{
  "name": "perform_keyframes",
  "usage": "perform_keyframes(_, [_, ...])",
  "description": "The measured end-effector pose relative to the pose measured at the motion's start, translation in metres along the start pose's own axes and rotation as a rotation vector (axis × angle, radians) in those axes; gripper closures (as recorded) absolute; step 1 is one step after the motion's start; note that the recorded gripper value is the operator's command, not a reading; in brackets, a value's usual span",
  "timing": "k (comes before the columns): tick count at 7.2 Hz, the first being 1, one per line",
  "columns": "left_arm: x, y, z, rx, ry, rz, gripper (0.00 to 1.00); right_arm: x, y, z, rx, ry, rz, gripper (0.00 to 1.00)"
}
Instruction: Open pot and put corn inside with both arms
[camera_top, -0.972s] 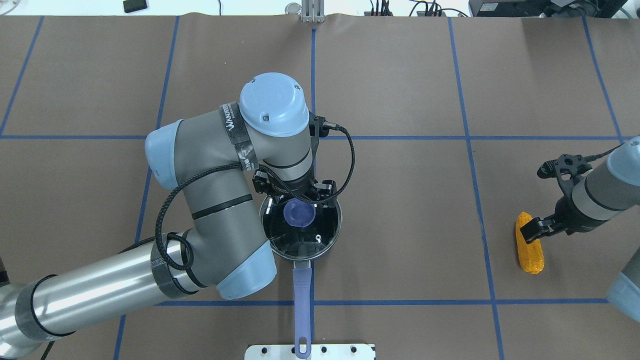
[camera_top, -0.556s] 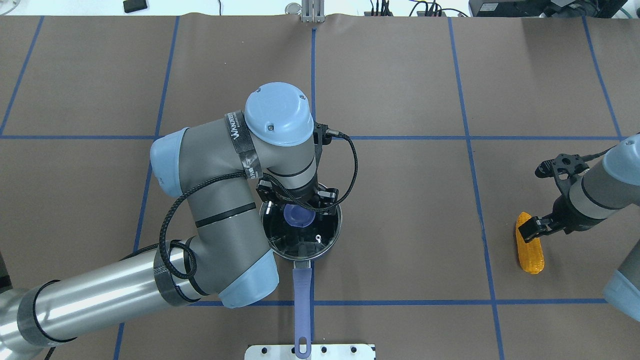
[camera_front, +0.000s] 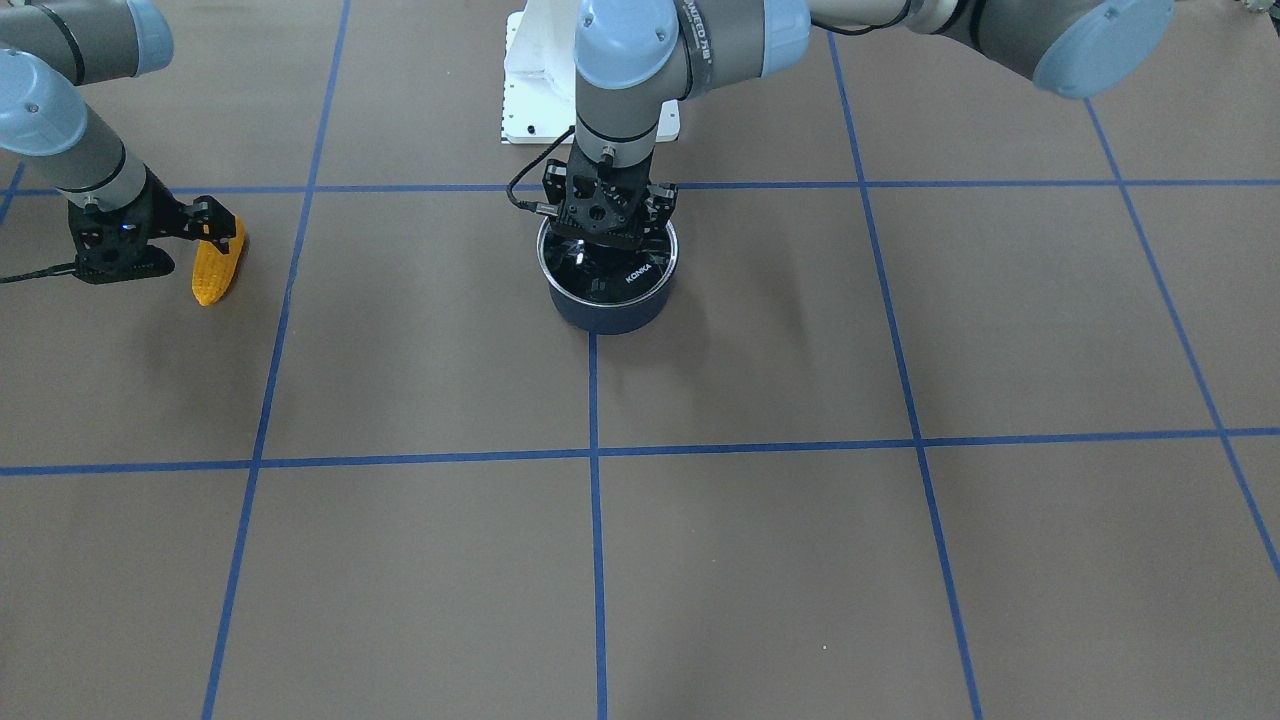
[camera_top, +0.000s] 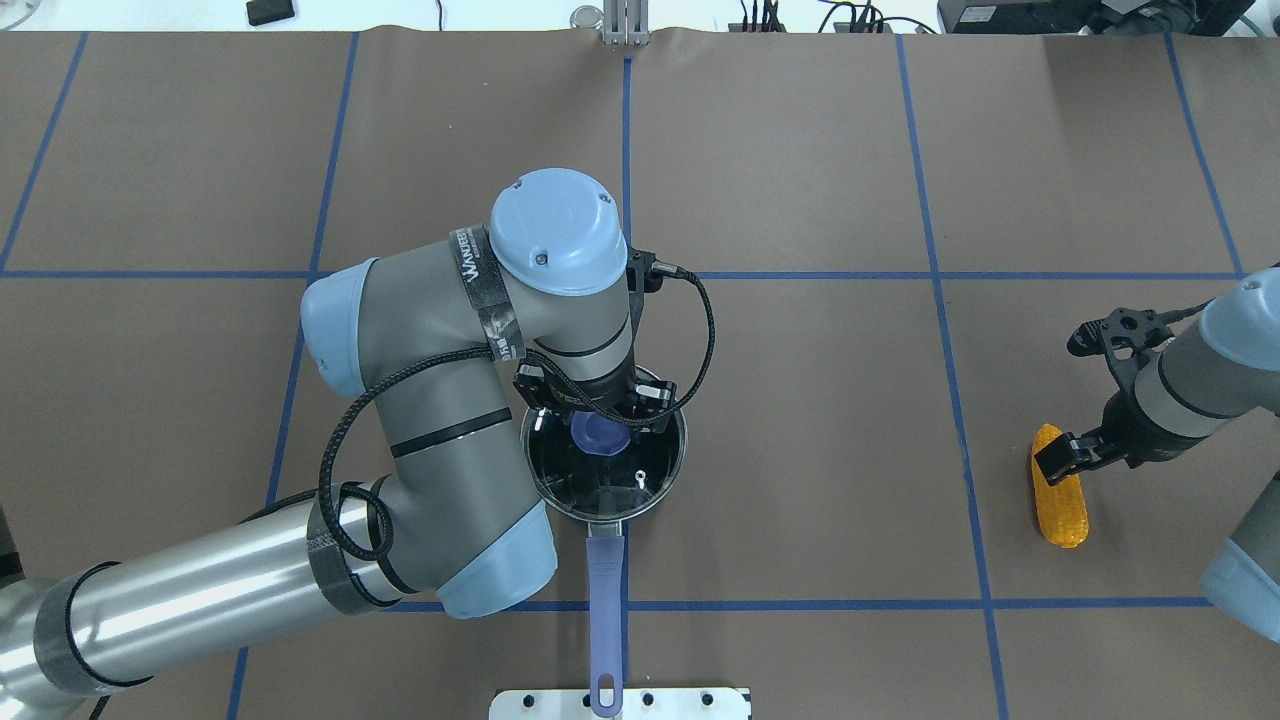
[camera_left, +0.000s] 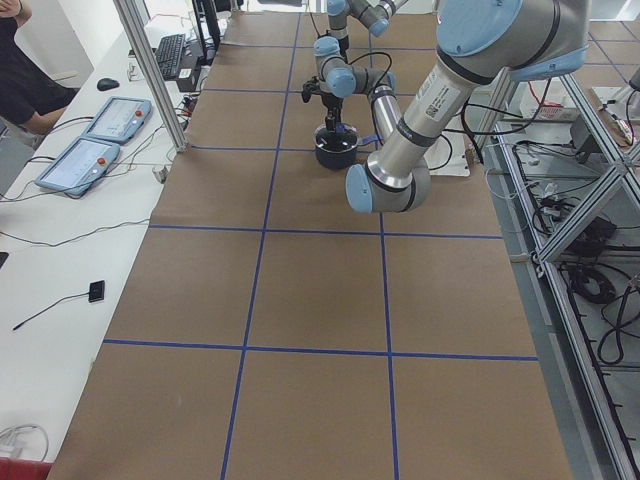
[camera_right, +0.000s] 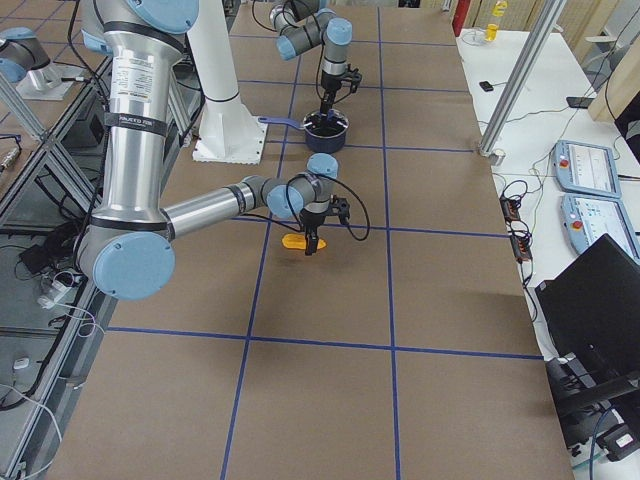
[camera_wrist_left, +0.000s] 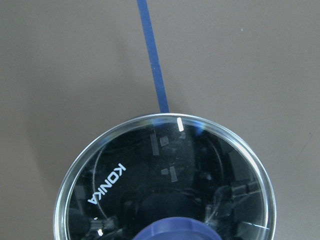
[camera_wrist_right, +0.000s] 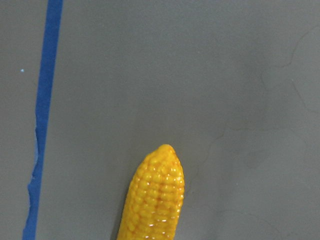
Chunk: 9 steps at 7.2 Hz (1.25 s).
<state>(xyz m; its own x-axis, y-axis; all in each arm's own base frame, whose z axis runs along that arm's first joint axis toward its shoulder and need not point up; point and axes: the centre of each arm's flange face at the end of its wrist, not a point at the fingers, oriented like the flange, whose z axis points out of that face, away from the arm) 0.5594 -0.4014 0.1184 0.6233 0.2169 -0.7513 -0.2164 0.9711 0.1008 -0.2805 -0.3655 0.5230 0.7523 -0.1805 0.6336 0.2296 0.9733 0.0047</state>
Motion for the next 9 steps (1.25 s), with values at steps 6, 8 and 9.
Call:
perform_keyframes(6, [-0.028, -0.005, -0.072, 0.08, 0.043, 0.016, 0.43, -0.026, -0.018, 0.013, -0.003, -0.009, -0.031, 0.0])
perform_keyframes(8, [-0.071, -0.019, -0.097, 0.099, 0.038, 0.04, 0.43, -0.025, -0.013, 0.022, -0.016, 0.009, -0.036, 0.06])
perform_keyframes(9, [-0.089, -0.027, -0.106, 0.094, 0.046, 0.047, 0.43, -0.026, -0.011, 0.025, -0.021, 0.012, -0.041, 0.14])
